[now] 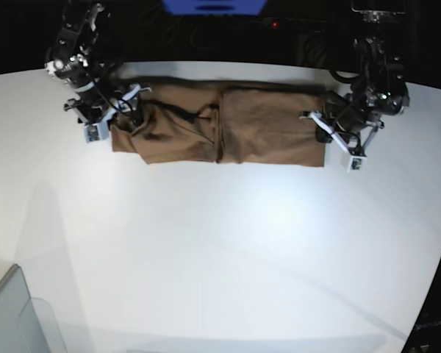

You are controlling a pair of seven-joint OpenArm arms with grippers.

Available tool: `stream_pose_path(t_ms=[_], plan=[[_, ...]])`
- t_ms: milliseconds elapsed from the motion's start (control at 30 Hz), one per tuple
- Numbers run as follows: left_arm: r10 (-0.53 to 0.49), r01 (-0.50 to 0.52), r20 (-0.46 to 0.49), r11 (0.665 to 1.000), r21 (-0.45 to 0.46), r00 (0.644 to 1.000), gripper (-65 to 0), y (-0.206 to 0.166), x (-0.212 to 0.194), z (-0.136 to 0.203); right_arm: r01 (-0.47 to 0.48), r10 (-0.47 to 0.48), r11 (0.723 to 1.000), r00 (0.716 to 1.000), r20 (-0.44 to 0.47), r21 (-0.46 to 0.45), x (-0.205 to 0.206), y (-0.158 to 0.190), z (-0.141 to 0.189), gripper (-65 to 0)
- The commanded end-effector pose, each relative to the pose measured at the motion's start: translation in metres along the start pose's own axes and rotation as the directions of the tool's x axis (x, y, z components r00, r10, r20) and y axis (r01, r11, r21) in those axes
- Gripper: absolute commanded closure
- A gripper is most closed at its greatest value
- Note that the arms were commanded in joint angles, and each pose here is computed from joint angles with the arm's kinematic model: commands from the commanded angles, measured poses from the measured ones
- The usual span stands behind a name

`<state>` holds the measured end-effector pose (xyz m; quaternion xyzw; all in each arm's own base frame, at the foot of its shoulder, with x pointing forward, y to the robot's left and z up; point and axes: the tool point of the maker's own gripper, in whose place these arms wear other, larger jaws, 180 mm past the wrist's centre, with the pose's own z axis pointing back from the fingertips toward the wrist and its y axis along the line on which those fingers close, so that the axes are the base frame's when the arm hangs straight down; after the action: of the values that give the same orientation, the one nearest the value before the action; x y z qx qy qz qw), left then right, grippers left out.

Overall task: Layout the t-shirt on the table in an organized manner, then fold the t-shirt properly
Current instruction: 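Release the folded end with the left gripper and withdraw it, then lift the shirt's end with the right gripper and fold it over toward the left gripper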

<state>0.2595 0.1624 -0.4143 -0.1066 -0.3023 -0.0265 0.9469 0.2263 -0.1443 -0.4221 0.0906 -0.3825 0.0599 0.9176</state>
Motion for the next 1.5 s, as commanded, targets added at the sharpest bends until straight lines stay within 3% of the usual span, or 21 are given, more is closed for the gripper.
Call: stream_pose_path(t_ms=[0, 400, 467, 600, 633, 767, 1033, 1167, 1333, 1467], plan=[[-0.015, 0.015, 0.024, 1.0, -0.005, 1.0, 0.0, -0.001, 0.008, 0.003, -0.006, 0.006, 1.0, 0.999, 0.041, 0.002, 0.013, 0.0, 0.002, -36.8], [-0.014, 0.014, 0.033, 1.0, -0.004, 0.999, 0.0, 0.001, 0.011, 0.005, 0.036, -0.035, 0.998, 0.999, -0.031, 0.046, -0.015, 0.011, -0.013, -34.8], [-0.015, 0.015, 0.034, 1.0, -0.004, 0.999, 0.0, 0.0, 0.011, 0.006, 0.038, -0.037, 0.998, 0.999, -0.031, 0.047, -0.015, 0.011, -0.012, -27.3], [-0.014, 0.014, 0.034, 1.0, -0.003, 0.999, 0.0, 0.001, 0.011, 0.006, 0.037, -0.036, 0.998, 0.999, -0.029, 0.047, -0.015, 0.011, -0.012, -2.8], [-0.014, 0.014, 0.034, 1.0, -0.003, 0.999, 0.0, 0.001, 0.011, 0.006, 0.036, -0.035, 0.998, 0.999, -0.03, 0.046, -0.015, 0.011, -0.012, 0.0], [-0.018, 0.019, 0.048, 1.0, -0.005, 0.999, 0.0, -0.001, 0.015, 0.008, 0.018, -0.018, 0.999, 1.0, -0.005, 0.036, -0.006, 0.008, -0.008, 0.0], [-0.084, 0.085, 0.167, 0.996, 0.003, 0.982, 0.0, -0.015, 0.047, 0.039, -0.083, 0.088, 0.996, 0.98, 0.179, -0.035, 0.064, 0.005, 0.026, 0.0], [-0.04, 0.025, 0.177, 0.996, 0.083, 0.983, 0.0, 0.018, 0.045, 0.05, -0.118, 0.131, 0.991, 0.958, 0.256, -0.063, 0.093, 0.009, 0.042, 0.0], [0.091, -0.098, 0.053, 0.983, 0.158, 0.994, 0.0, 0.064, 0.006, 0.045, -0.151, 0.15, 0.988, 0.953, 0.265, -0.014, 0.095, 0.031, 0.043, 0.0], [0.155, -0.148, -0.03, 0.975, 0.169, 0.987, 0.0, 0.075, -0.023, 0.034, -0.176, 0.157, 0.983, 0.951, 0.266, 0.049, 0.093, 0.055, 0.039, 0.0]])
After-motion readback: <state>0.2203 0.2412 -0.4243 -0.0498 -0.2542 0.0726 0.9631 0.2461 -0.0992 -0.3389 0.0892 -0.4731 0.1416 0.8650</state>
